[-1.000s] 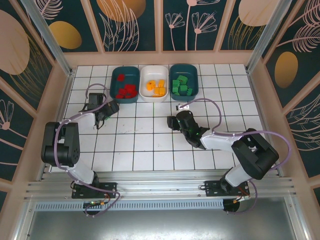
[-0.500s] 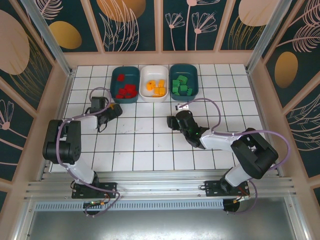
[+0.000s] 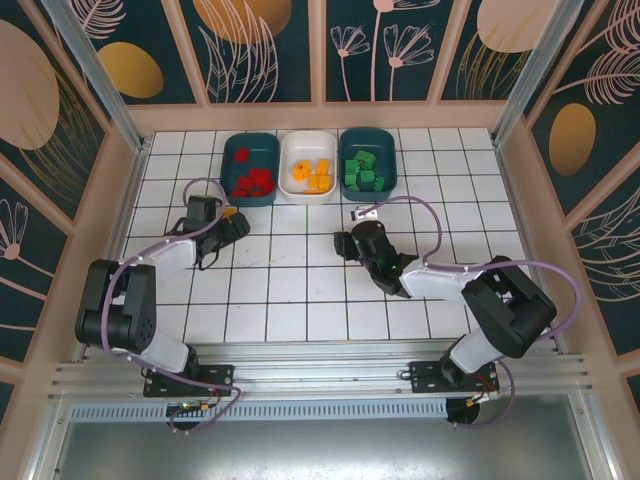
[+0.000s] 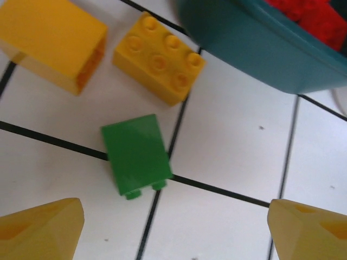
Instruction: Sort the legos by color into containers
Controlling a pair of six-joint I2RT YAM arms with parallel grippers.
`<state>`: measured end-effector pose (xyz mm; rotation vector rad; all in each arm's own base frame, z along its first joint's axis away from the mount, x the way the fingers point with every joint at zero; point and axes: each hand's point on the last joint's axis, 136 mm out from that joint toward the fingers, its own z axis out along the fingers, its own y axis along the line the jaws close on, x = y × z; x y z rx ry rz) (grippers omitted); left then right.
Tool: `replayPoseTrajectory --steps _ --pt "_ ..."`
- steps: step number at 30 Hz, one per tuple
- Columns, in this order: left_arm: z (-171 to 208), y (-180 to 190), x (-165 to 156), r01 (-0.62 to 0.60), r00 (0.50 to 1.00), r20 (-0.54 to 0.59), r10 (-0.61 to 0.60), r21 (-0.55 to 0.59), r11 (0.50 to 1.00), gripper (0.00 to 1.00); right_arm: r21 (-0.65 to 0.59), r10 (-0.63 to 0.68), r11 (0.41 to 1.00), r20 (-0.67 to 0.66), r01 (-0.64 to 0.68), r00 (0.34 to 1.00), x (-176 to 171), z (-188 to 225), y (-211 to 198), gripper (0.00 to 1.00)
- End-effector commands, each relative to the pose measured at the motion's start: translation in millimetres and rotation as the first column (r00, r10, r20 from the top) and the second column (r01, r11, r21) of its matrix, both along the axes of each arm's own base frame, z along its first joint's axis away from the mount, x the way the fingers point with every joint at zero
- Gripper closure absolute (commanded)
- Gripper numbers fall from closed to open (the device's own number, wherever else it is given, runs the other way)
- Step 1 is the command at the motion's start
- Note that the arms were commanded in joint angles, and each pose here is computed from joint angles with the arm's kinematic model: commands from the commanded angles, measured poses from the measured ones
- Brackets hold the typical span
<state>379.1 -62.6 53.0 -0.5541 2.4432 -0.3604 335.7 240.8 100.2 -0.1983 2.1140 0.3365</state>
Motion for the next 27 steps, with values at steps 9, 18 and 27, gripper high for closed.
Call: replayPoseTrajectory --steps 9,18,27 --pt "-39.9 26.1 17.6 -0.087 0.984 -0.138 0.109 0.159 0.983 0.33 -0.004 -0.018 1.0 0.044 0.018 0.999 3.4 15.0 0.9 0.38" --pt "-45.6 31.8 32.3 -0.072 0.982 -0.155 0.108 0.22 0.973 0.55 0.001 -0.021 1.0 0.054 0.021 0.998 2.6 20.1 -0.9 0.38" --pt "-15.9 18.8 28.2 -0.029 0.993 -0.106 0.052 0.206 0.978 0.77 0.006 -0.03 1.0 0.055 0.029 0.998 3.4 21.5 -2.6 0.38"
